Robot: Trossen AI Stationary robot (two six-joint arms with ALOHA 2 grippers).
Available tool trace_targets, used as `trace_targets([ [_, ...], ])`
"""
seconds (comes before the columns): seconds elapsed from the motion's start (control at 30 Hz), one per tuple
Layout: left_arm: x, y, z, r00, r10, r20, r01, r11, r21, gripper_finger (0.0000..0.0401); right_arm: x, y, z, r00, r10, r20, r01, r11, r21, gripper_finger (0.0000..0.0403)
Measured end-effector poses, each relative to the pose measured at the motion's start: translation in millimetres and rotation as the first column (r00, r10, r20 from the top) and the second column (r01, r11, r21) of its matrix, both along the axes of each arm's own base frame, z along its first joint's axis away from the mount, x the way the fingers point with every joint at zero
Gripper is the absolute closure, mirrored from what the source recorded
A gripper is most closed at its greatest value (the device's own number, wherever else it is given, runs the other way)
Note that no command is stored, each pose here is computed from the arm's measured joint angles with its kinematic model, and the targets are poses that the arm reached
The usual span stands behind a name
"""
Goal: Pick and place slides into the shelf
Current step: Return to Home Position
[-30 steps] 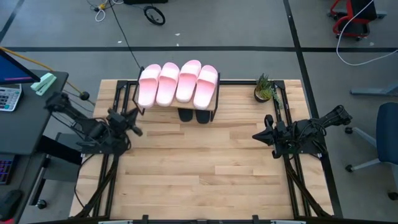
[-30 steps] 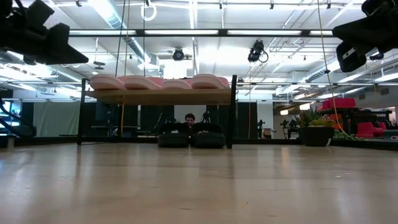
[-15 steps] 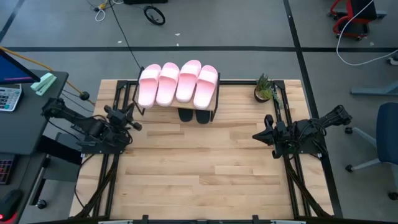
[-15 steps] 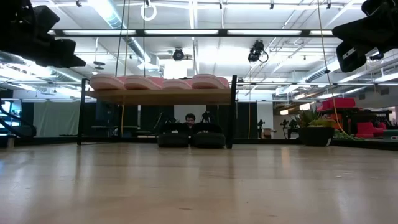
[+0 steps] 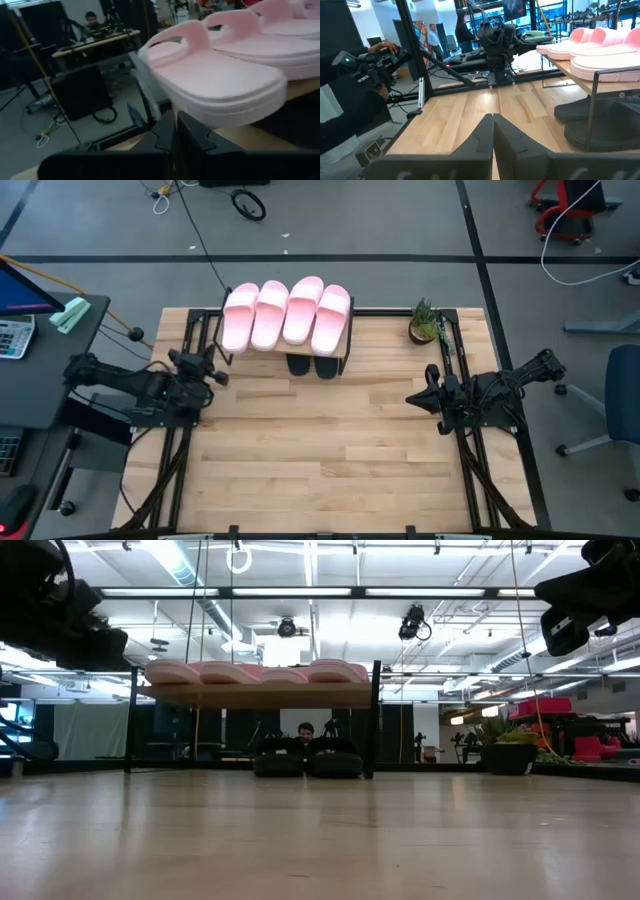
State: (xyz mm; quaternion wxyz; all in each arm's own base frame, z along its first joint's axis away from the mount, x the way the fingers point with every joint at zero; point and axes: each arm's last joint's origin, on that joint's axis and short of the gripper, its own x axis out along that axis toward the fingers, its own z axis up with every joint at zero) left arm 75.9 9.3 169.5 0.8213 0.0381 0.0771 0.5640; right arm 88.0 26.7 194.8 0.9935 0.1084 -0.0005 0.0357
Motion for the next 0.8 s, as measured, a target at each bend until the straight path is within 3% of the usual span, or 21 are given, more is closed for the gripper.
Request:
trace_targets([
  [0.1,4.5,-1.1,3.5,0.997,-0.054,-0.050,0.054,0.999,-0.010,0.0378,0.0,0.0,0.0,1.000,0.000,0.000,0.000,1.000,0.000,0.0393],
  [0.23,13.4,-4.3,10.2,0.969,-0.215,-0.122,0.212,0.977,-0.038,0.0373,0.0,0.0,0.0,1.000,0.000,0.000,0.000,1.000,0.000,0.0393],
  [0.37,22.4,-6.8,20.3,0.901,-0.395,-0.179,0.398,0.917,-0.022,0.0366,0.0,0.0,0.0,1.000,0.000,0.000,0.000,1.000,0.000,0.0393],
  [0.53,29.7,-7.9,33.0,0.814,-0.558,-0.165,0.570,0.821,0.033,0.0362,0.0,0.0,0.0,1.000,0.000,0.000,0.000,1.000,0.000,0.0393],
  [0.63,33.5,-9.7,39.6,0.705,-0.690,-0.165,0.707,0.703,0.079,0.0366,0.0,0.0,0.0,1.000,0.000,0.000,0.000,1.000,0.000,0.0393],
  [0.8,37.6,-15.2,37.7,0.408,-0.877,-0.252,0.911,0.376,0.169,0.0375,0.0,0.0,0.0,1.000,0.000,0.000,0.000,1.000,0.000,0.0393],
])
